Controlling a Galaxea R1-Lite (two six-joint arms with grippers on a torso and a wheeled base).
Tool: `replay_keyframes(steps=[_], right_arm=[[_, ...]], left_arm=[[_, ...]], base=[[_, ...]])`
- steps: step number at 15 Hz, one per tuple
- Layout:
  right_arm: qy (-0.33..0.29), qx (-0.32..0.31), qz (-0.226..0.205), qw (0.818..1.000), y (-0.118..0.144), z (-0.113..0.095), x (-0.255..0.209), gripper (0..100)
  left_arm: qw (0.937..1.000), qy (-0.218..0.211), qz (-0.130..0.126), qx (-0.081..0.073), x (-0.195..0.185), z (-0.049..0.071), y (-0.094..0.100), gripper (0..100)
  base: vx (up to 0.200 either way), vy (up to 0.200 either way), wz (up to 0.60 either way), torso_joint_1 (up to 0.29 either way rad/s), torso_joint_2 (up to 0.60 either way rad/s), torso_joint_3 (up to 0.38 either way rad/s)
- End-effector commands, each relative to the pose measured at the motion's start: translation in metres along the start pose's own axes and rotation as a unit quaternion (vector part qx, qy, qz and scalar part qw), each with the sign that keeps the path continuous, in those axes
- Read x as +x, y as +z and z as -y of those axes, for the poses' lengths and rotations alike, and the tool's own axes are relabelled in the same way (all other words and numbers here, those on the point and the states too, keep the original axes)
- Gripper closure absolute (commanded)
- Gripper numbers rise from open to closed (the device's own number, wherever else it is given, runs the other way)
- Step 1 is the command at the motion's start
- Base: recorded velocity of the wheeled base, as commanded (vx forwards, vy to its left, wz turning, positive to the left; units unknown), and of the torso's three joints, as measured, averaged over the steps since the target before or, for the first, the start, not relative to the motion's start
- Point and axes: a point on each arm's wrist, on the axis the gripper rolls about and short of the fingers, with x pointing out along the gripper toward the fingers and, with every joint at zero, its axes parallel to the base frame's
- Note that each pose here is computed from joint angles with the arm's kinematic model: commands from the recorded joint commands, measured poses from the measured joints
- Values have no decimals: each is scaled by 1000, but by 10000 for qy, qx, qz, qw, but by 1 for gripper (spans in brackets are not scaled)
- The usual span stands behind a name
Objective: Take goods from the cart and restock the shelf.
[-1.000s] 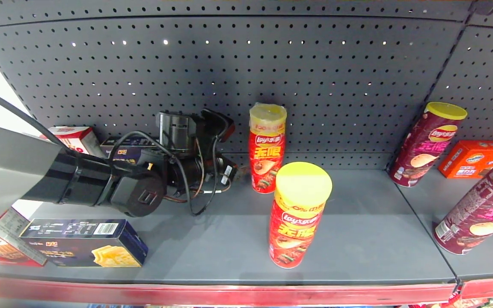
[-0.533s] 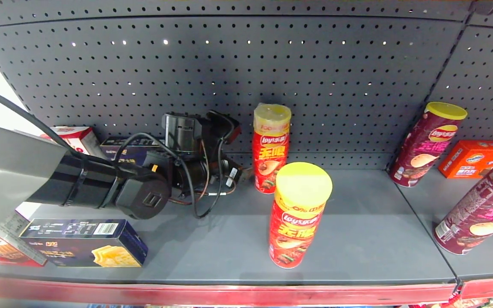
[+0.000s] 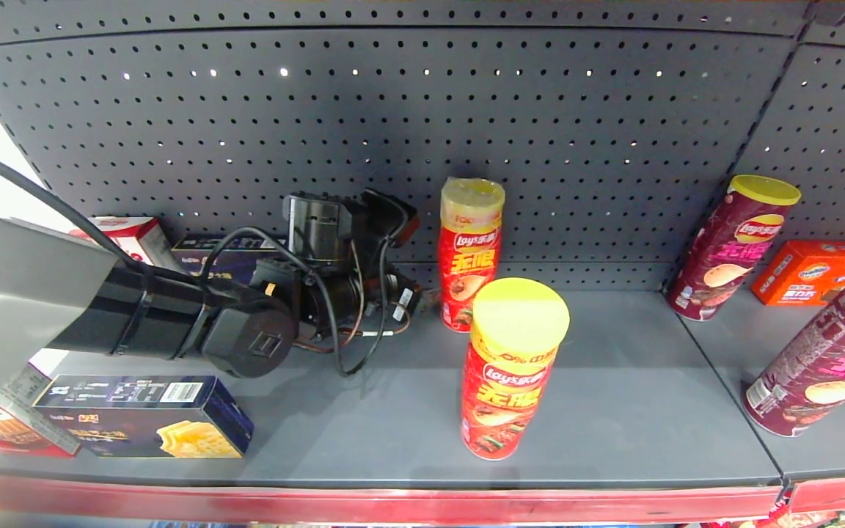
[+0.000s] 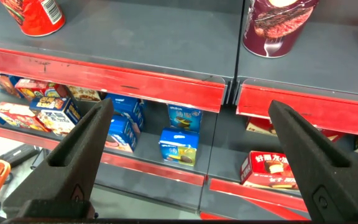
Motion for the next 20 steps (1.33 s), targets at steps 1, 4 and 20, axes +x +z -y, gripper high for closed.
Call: replay_keyframes(steps=[1,4,20], right_arm=[[4,0,-7,10000,0,0,0,0],[4,-8,-7,10000,0,0,0,0],[4,0,-7,10000,0,0,0,0]], left_arm=[[10000,-12,19,3,0,1,1,0],[10000,-49,22,16,1,5,1,0],[9856,632,1549,-261,-135,-34,76,0]], base=[[0,0,0,0,0,0],[0,0,0,0,0,0],[0,0,0,0,0,0]])
